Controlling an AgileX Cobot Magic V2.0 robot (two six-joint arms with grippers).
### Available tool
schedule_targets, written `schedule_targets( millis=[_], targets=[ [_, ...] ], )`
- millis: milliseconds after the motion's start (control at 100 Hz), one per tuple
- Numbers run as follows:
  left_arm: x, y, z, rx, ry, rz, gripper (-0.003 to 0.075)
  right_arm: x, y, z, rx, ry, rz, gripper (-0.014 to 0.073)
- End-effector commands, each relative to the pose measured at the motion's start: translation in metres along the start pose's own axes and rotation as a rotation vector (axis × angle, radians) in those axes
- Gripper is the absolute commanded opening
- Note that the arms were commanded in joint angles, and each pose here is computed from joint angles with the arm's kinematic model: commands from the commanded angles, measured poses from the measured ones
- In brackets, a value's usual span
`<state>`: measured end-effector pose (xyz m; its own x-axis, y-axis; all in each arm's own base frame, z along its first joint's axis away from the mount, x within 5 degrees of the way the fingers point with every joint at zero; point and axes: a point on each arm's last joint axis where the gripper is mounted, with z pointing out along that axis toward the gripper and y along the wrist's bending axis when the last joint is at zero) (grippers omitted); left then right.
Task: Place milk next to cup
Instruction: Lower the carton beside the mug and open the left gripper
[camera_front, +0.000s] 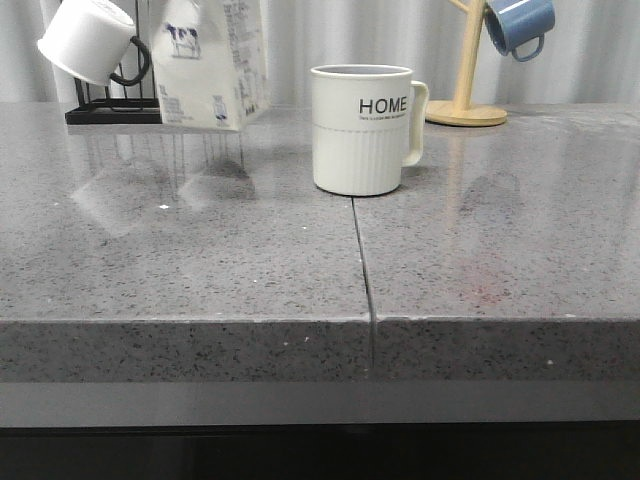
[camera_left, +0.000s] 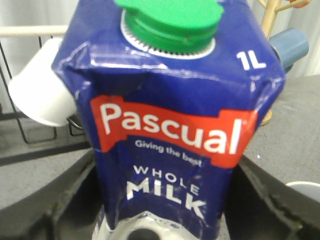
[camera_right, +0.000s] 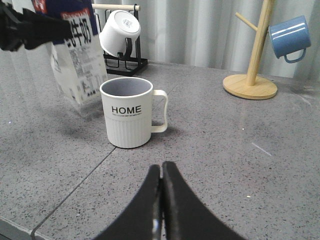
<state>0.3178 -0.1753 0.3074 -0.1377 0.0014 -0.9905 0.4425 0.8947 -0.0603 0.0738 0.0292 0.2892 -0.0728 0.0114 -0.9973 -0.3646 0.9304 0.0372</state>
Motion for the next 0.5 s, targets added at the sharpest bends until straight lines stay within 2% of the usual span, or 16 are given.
schedule_targets(
  millis=[0, 180, 490],
  targets=[
    [-0.026, -0.012, -0.003, 0.026, -0.148, -0.016, 0.0295, -0.015, 0.0, -0.001, 0.001, -0.092, -0.014, -0.0069],
    [-0.016, -0.027, 0.003, 0.064, -0.12, -0.011, 0.0294, -0.015, 0.0, -0.001, 0.001, -0.092, -0.014, -0.0069],
    [-0.004, -0.033, 0.01, 0.078, -0.09, -0.011, 0.0297, -0.015, 0.0, -0.001, 0.001, -0.092, -0.014, -0.0069]
  ],
)
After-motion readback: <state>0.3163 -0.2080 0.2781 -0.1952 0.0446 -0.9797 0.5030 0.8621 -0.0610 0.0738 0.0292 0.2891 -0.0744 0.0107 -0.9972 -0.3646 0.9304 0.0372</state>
